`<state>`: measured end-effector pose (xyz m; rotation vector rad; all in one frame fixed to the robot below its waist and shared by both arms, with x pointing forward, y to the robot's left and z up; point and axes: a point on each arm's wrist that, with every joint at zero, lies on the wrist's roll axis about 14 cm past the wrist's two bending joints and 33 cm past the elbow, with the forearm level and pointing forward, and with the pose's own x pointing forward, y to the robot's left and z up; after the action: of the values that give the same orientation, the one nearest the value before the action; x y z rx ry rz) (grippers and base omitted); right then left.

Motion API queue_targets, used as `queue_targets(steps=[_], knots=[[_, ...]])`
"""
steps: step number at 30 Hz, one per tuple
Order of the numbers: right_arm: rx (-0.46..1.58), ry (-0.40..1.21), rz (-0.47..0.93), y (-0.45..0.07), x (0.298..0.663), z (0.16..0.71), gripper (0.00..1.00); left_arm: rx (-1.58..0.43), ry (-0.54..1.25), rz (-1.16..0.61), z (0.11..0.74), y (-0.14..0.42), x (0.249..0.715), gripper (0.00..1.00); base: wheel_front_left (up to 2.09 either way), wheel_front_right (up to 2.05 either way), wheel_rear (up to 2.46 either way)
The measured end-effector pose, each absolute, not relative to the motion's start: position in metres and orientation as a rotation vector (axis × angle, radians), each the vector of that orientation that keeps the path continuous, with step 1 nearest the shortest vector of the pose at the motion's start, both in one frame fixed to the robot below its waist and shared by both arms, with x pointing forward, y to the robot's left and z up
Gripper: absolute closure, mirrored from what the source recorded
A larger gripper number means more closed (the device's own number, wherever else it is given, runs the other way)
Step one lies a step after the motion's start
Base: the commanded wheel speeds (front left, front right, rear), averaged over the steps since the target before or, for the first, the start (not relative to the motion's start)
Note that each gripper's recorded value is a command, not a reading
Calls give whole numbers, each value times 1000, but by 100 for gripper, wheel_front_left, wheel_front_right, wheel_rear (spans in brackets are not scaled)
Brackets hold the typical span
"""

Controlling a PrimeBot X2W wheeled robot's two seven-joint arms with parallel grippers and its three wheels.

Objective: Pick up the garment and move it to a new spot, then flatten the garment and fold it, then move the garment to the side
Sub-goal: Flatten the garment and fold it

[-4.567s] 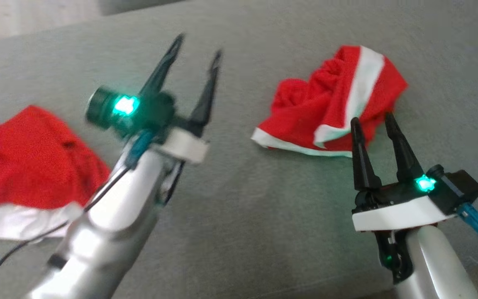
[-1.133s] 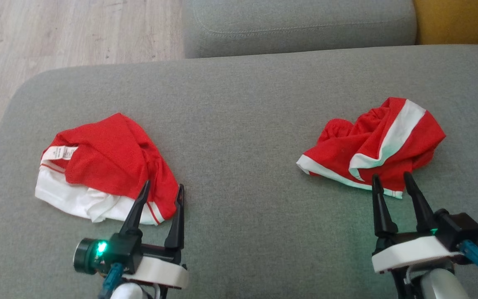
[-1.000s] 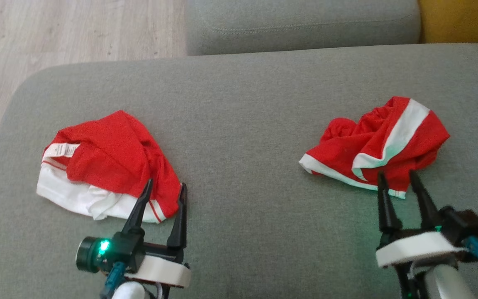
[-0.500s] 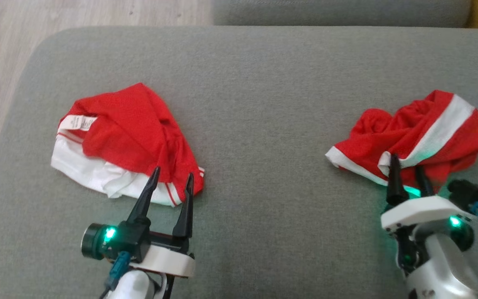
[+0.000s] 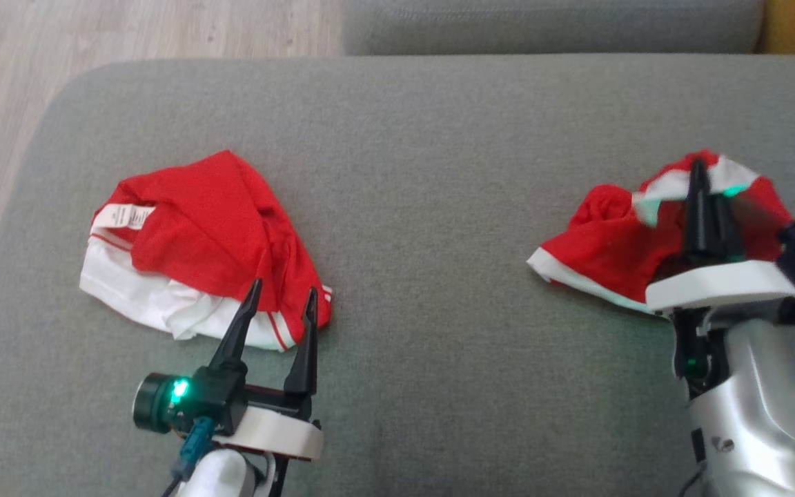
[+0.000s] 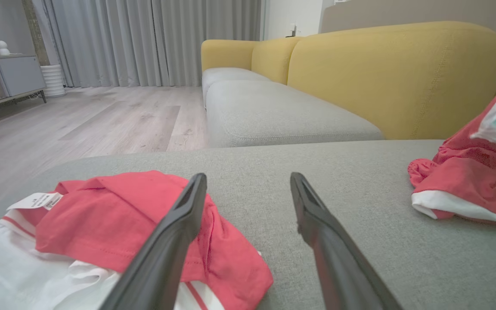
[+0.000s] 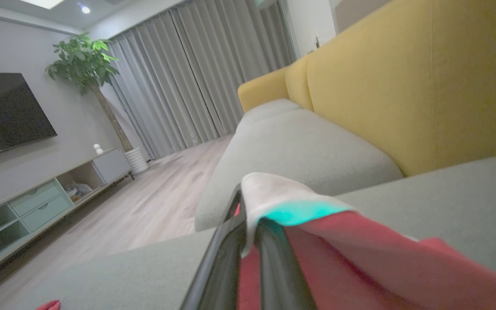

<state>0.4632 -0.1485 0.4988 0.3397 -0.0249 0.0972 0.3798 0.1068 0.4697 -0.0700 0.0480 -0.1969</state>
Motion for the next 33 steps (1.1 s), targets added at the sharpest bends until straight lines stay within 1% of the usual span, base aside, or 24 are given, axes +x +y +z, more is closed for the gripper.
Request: queue_targets(steps=[3, 6, 10, 13, 16, 18, 20, 23, 26, 29, 32, 33], knots=[[314, -128, 123, -147, 461, 533, 100, -72, 29, -205, 476, 103, 379, 0, 0, 0, 0], [253, -204, 178, -134, 458, 563, 100, -73, 8, -208, 484, 102, 377, 0, 0, 0, 0], [199, -273, 298, -98, 466, 611, 100, -72, -10, -200, 490, 104, 373, 0, 0, 0, 0], [183, -376, 421, -60, 470, 669, 100, -73, -22, -177, 494, 110, 370, 0, 0, 0, 0], [197, -484, 518, -32, 464, 725, 100, -75, -17, -160, 492, 115, 360, 0, 0, 0, 0], [202, -536, 550, -25, 459, 752, 100, -84, -5, -149, 488, 118, 354, 0, 0, 0, 0], [211, -549, 558, -24, 458, 765, 100, -87, 1, -144, 485, 119, 351, 0, 0, 0, 0], [211, -517, 524, -34, 466, 761, 100, -86, -2, -137, 486, 121, 351, 0, 0, 0, 0], [185, -429, 457, -55, 480, 731, 100, -87, 7, -130, 483, 124, 352, 0, 0, 0, 0], [150, -280, 340, -99, 495, 671, 100, -78, 14, -124, 481, 126, 354, 0, 0, 0, 0], [92, -92, 184, -162, 507, 600, 100, -73, 30, -124, 475, 127, 357, 0, 0, 0, 0], [62, -37, 128, -185, 510, 581, 97, -73, 38, -129, 473, 126, 359, 0, 0, 0, 0]])
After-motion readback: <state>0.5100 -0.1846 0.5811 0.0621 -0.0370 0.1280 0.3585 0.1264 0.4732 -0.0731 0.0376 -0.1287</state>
